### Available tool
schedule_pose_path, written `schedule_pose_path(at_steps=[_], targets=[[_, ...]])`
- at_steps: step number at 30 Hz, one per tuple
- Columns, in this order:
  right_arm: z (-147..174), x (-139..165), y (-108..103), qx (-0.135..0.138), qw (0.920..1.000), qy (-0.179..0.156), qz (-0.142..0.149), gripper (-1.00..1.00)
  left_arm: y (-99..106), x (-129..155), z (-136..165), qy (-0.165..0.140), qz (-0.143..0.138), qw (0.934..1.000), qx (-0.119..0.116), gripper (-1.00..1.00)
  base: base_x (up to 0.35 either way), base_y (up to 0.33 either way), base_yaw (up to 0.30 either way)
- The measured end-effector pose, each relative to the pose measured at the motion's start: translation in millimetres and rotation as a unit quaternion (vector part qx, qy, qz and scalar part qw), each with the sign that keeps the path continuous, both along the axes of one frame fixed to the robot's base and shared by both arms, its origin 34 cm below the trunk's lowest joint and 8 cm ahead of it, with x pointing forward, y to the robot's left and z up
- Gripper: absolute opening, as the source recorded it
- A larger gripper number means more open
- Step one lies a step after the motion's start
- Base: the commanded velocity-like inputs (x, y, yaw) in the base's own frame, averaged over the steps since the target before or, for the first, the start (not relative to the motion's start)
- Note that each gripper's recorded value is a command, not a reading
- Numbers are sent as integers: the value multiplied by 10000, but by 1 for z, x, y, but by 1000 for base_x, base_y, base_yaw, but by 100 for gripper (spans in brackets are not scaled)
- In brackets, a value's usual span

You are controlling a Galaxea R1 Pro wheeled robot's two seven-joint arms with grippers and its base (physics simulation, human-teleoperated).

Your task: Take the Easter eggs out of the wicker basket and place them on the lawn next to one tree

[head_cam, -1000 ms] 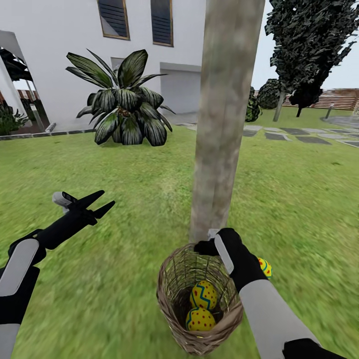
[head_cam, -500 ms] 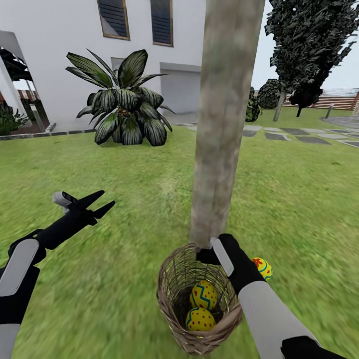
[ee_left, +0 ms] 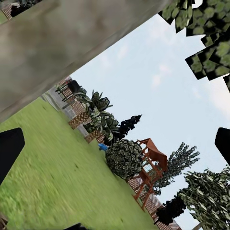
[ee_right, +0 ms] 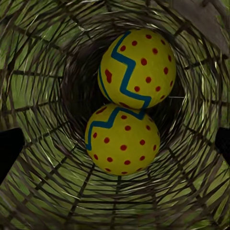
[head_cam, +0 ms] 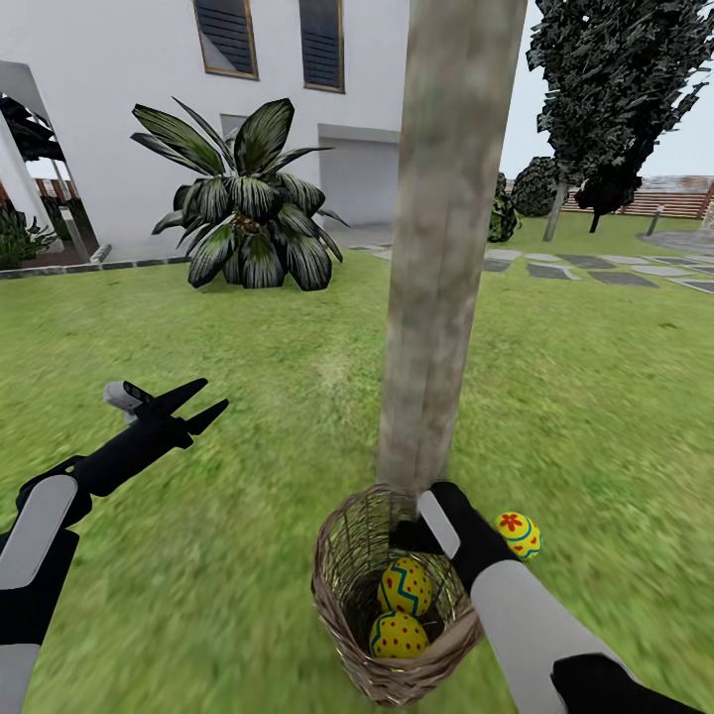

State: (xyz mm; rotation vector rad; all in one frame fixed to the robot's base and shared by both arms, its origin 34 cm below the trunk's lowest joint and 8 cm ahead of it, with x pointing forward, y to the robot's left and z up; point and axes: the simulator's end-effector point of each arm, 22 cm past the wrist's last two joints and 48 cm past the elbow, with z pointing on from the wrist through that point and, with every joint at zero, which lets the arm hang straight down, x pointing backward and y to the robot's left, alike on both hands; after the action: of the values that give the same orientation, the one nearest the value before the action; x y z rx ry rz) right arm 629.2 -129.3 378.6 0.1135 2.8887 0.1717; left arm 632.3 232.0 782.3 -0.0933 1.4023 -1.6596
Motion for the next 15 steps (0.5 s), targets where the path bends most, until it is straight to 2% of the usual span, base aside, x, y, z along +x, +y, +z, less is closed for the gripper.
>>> schedule_pose_path(at_steps=[5,15], targets=[[-5,-5,0,-16,9999,111,17,100,1,0,0,0,4,10000,5,100,0,0,0],[20,23,-1,-65,10000,1,75,100,1,0,0,6,9,10000,3,100,0,0,0]])
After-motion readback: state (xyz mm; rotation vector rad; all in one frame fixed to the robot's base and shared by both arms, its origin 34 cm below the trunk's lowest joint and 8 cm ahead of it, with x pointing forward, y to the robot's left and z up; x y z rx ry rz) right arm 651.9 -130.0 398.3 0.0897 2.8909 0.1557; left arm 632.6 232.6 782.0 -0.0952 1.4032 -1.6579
